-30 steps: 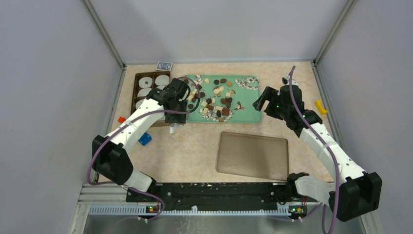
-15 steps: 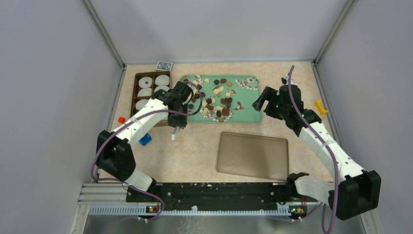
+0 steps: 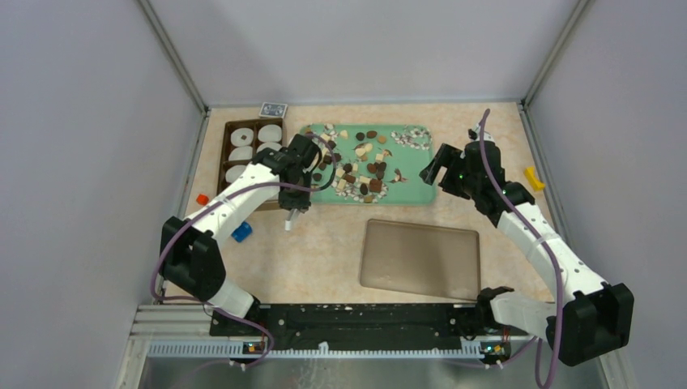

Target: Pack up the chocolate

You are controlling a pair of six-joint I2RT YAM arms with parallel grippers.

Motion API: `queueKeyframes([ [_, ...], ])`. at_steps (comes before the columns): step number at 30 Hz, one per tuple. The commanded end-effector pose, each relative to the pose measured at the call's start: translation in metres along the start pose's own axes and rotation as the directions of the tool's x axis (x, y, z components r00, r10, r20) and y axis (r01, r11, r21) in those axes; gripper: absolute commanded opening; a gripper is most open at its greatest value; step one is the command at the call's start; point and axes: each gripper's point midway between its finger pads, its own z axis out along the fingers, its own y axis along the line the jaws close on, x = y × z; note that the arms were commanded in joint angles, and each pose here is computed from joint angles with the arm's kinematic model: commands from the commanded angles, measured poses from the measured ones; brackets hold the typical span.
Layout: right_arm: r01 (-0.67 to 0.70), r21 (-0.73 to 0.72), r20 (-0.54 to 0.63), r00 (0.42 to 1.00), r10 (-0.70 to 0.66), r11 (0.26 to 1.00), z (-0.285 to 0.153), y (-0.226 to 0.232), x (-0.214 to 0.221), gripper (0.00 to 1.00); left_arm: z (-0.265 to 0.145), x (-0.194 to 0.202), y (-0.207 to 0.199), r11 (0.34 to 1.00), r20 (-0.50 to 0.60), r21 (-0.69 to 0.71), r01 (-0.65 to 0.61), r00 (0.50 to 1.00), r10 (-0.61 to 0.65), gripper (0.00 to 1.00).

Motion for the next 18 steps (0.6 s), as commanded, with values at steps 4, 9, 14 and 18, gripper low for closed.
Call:
queueKeyframes([
  [4,-0.017,-0.024,0.042,0.999,0.018,1.0,-0.002,0.004,-0.009,0.81,-0.015,-0.026,-0.006,1.0,0.104,0.021,0.022,0.994,-0.024,0.28],
  [9,-0.018,-0.021,0.042,0.999,0.019,1.0,-0.002,0.003,-0.008,0.81,-0.004,-0.023,-0.007,1.0,0.077,0.01,0.016,0.997,-0.017,0.33],
  [14,-0.018,-0.02,0.042,0.999,0.019,1.0,-0.003,0.003,-0.008,0.81,-0.002,-0.015,-0.003,1.0,0.044,-0.015,0.017,0.999,-0.017,0.42],
  [18,-0.019,-0.02,0.041,0.999,0.02,1.0,-0.002,0.003,-0.008,0.81,-0.005,-0.011,0.0,1.0,0.037,-0.018,0.026,0.999,-0.025,0.45],
])
